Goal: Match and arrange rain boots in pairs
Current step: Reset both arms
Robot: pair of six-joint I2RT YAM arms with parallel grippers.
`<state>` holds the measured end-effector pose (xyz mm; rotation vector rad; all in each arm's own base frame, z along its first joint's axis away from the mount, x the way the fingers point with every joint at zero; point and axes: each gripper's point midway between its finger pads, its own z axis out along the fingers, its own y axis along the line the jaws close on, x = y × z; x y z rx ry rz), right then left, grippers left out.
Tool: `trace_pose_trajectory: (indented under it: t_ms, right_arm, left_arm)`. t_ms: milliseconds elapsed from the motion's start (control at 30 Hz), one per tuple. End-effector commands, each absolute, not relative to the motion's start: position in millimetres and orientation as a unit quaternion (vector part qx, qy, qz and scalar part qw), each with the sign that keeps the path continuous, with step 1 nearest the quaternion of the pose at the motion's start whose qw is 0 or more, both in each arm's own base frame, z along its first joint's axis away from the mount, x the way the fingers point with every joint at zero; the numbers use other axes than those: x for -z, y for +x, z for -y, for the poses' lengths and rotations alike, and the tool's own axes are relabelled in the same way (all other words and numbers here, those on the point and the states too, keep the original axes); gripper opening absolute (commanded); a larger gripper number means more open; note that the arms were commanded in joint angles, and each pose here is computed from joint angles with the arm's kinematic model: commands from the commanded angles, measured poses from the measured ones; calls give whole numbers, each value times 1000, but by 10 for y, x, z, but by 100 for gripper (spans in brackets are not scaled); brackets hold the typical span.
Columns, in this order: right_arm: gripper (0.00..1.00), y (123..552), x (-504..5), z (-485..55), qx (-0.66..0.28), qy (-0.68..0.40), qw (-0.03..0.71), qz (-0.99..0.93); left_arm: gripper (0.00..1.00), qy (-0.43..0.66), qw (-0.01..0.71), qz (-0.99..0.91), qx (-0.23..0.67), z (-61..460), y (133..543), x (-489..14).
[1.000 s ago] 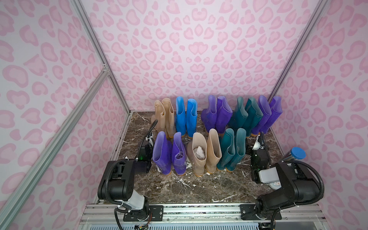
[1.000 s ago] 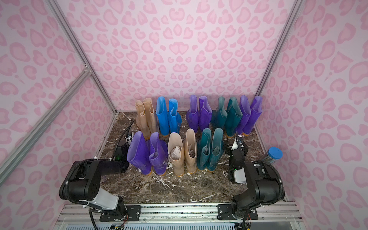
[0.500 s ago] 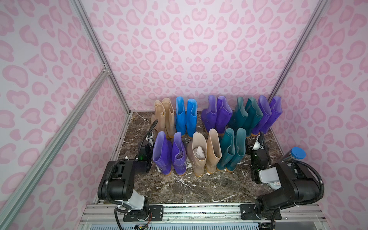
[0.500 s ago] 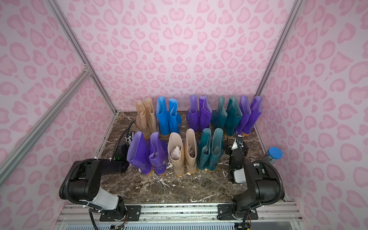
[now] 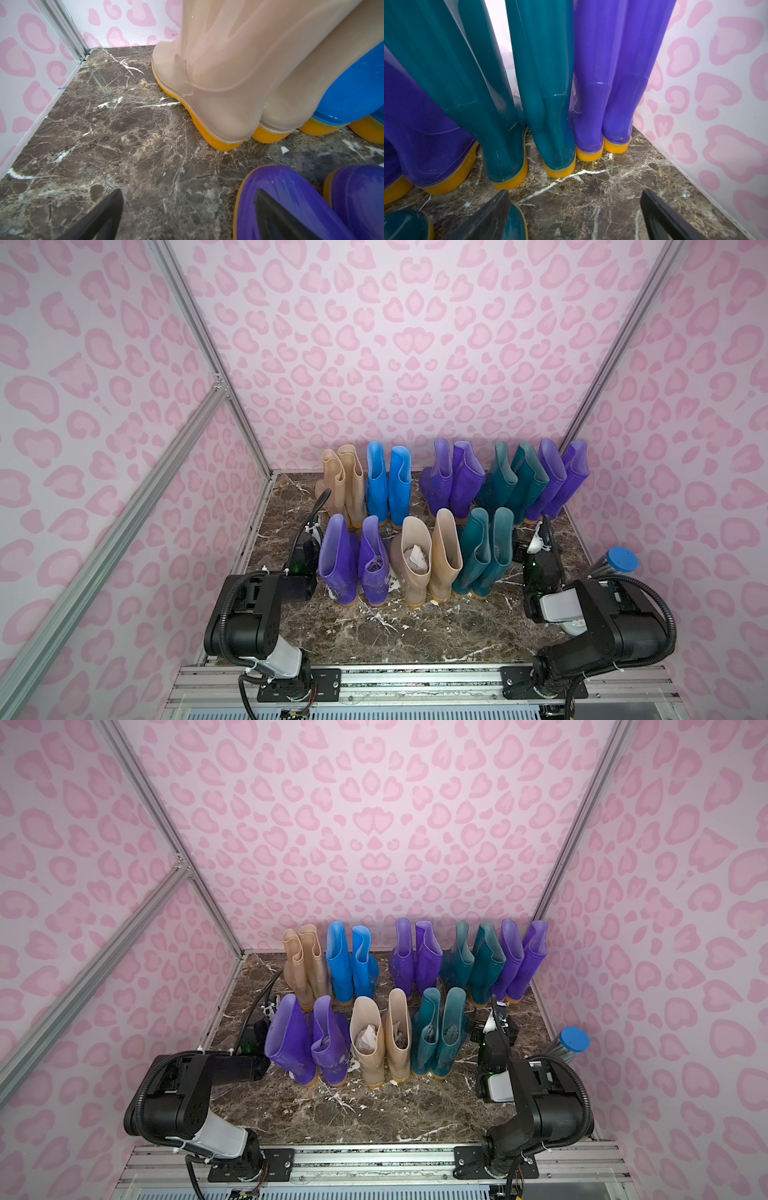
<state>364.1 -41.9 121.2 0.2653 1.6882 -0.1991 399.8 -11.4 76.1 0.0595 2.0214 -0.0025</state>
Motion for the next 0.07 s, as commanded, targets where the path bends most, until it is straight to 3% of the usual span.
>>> trace_pose_trajectory:
  t_ms: [0, 33]
  right_arm:
    - [100, 3655, -1304, 428, 90, 119, 666, -731]
    - [100, 3656, -1301, 424, 89, 118, 666, -731]
  left_arm:
    - [99, 27, 544, -839, -1, 113, 4034, -836]
    - [99, 27, 544, -839, 0, 114, 4031, -832]
